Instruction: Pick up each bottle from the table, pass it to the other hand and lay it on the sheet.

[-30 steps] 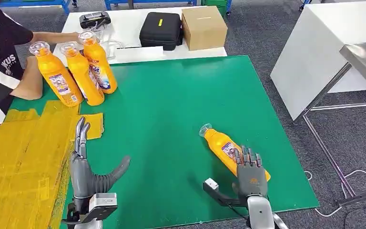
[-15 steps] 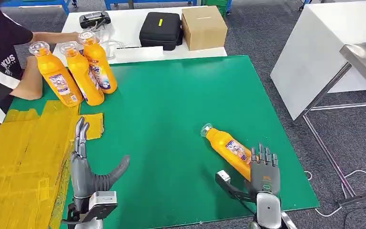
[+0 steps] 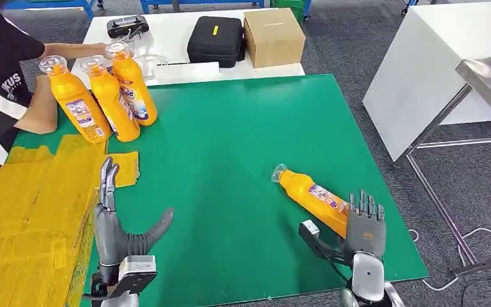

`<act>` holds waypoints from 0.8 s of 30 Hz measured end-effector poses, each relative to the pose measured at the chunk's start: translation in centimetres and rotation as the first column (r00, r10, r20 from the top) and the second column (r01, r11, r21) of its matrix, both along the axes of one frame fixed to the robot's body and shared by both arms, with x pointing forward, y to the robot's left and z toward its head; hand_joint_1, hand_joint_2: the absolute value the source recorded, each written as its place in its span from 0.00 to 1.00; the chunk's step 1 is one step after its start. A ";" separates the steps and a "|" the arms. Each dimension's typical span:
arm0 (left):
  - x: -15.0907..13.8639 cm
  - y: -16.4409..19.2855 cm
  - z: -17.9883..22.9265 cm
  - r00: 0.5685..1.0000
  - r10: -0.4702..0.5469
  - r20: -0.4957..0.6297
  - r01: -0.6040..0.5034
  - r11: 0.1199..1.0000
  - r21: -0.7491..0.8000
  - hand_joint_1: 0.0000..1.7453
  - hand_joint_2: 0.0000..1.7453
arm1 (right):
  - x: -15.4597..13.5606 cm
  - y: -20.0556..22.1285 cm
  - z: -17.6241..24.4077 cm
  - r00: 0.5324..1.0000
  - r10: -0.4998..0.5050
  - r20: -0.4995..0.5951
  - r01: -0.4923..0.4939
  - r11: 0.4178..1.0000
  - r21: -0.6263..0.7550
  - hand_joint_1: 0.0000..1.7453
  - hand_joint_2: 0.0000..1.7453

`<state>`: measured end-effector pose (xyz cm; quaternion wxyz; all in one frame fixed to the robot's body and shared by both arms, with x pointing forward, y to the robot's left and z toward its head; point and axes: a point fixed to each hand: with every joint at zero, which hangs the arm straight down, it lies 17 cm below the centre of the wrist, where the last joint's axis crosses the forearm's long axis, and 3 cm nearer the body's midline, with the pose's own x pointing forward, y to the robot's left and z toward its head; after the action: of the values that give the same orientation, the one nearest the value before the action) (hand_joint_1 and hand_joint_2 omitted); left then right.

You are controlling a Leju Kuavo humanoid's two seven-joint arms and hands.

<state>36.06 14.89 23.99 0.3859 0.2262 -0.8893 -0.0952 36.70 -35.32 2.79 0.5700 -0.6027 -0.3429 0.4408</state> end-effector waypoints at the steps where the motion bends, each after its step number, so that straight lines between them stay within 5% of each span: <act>1: 0.0 0.0 0.0 1.000 0.000 0.000 0.000 1.000 0.000 0.00 1.00 | 0.1 -0.1 0.0 1.000 -0.004 0.000 0.004 1.000 0.002 0.00 1.00; 5: 0.0 0.0 0.0 1.000 -0.002 -0.003 0.002 1.000 -0.007 0.00 1.00 | 0.6 -0.3 -0.5 1.000 0.001 -0.018 -0.001 1.000 0.021 0.00 1.00; 7: 0.1 0.0 0.0 1.000 -0.005 -0.004 0.005 1.000 -0.010 0.00 1.00 | 1.1 -0.4 -1.3 0.999 0.010 -0.048 -0.008 0.999 0.048 0.21 1.00; 8: 0.1 0.0 -0.1 1.000 -0.008 -0.005 0.008 1.000 -0.016 0.00 1.00 | 1.2 -0.5 -1.9 0.997 0.016 -0.071 -0.012 0.998 0.063 0.21 1.00; 9: 0.2 0.0 0.0 1.000 -0.010 -0.004 0.010 1.000 -0.020 0.00 1.00 | 1.3 -0.7 -2.9 0.994 0.018 -0.105 -0.009 0.997 0.079 0.32 1.00; 10: 0.2 0.0 0.0 1.000 -0.012 -0.002 0.012 1.000 -0.022 0.00 1.00 | 1.5 -0.8 -3.4 0.992 0.020 -0.124 -0.008 0.996 0.090 0.73 1.00; 15: 0.5 -0.1 0.0 1.000 -0.025 0.005 0.025 0.999 -0.037 0.00 1.00 | 2.2 -0.7 -5.6 0.980 0.055 -0.189 -0.026 0.988 0.154 0.89 1.00; 18: 0.7 -0.5 0.1 0.999 -0.040 0.013 0.041 0.998 -0.044 0.00 1.00 | 3.0 -0.9 -6.9 0.969 0.087 -0.232 -0.042 0.980 0.192 0.83 1.00; 20: 0.9 -0.7 -0.1 0.999 -0.050 0.015 0.050 0.998 -0.045 0.00 1.00 | 3.4 -1.1 -7.6 0.963 0.101 -0.251 -0.047 0.976 0.214 1.00 1.00; 24: 1.1 -1.1 0.1 0.998 -0.063 0.025 0.064 0.997 -0.051 0.00 1.00 | 3.9 -2.0 -8.9 0.948 0.118 -0.295 -0.045 0.969 0.245 1.00 1.00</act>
<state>37.20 13.84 24.05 0.3780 0.1889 -0.9027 -0.0816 40.65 -37.33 -6.12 0.6648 -0.4404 -0.3245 0.5087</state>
